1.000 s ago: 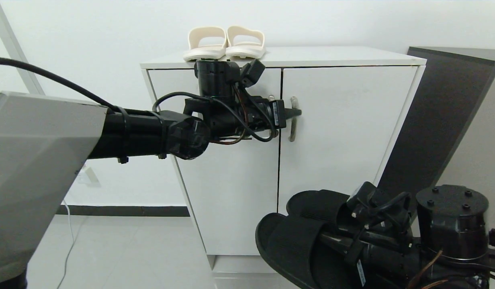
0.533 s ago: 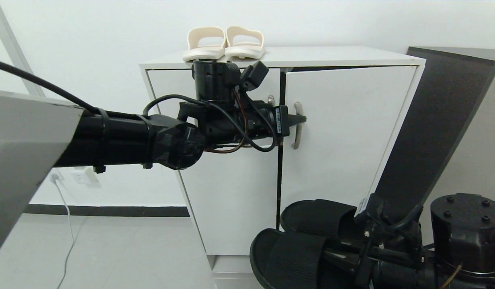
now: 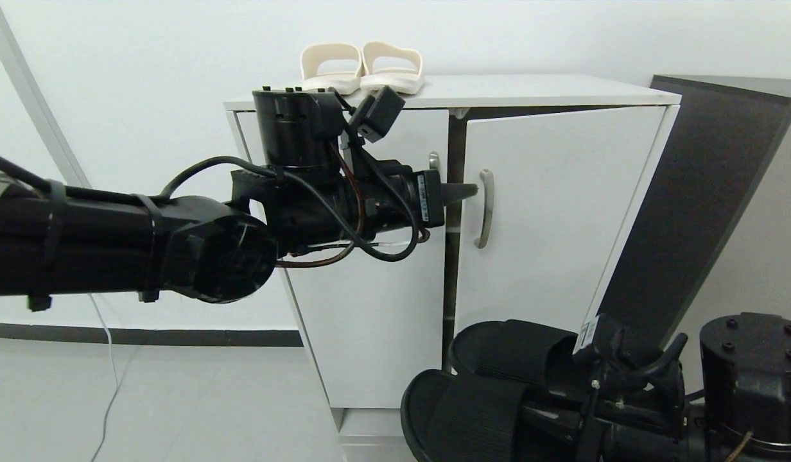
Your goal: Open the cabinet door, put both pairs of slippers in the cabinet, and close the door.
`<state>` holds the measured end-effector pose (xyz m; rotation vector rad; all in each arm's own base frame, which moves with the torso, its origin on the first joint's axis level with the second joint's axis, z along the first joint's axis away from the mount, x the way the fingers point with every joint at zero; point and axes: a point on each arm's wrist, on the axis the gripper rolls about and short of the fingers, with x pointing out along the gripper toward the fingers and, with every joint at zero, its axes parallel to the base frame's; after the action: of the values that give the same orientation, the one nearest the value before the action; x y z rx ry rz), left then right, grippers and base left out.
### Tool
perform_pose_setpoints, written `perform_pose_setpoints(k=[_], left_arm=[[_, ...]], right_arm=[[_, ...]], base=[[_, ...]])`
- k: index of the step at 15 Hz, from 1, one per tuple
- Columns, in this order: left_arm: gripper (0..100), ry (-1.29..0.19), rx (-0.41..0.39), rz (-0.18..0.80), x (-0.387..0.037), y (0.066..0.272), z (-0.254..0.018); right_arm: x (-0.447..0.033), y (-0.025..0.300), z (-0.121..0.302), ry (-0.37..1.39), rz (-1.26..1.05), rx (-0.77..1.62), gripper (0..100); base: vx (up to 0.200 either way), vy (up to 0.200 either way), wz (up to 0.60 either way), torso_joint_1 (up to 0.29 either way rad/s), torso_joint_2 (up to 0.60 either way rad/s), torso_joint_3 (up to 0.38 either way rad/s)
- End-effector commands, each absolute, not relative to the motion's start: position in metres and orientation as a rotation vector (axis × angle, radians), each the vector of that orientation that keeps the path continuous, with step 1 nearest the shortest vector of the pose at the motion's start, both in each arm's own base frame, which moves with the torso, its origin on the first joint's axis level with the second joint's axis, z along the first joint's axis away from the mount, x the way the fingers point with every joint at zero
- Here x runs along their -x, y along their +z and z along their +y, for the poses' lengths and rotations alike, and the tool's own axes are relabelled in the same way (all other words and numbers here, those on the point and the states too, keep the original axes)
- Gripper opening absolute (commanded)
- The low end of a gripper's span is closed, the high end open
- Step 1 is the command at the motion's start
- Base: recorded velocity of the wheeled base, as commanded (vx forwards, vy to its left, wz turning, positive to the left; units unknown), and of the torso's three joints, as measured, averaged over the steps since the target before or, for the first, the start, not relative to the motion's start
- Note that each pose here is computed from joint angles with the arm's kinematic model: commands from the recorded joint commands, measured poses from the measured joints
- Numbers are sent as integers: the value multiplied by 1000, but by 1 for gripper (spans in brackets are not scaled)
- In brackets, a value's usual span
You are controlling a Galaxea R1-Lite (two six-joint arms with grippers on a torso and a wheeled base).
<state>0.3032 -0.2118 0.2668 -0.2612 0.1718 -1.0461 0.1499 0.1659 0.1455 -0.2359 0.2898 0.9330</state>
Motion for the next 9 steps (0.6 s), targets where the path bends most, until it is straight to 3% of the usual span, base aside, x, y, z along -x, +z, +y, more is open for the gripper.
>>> perform_pose_setpoints(k=[1, 4, 9], left_arm=[[0, -1013, 267, 158, -306, 270, -198], [0, -979, 280, 149, -325, 260, -193], [0, -987, 304, 152, -350, 252, -211]], right_arm=[[-150, 145, 167, 935, 294, 237, 0], [-148, 144, 168, 944, 297, 241, 0], [-142, 139, 170, 968, 312, 256, 0]], base=[[0, 0, 0, 0, 0, 0], [0, 0, 0, 0, 0, 0], [0, 0, 0, 0, 0, 0]])
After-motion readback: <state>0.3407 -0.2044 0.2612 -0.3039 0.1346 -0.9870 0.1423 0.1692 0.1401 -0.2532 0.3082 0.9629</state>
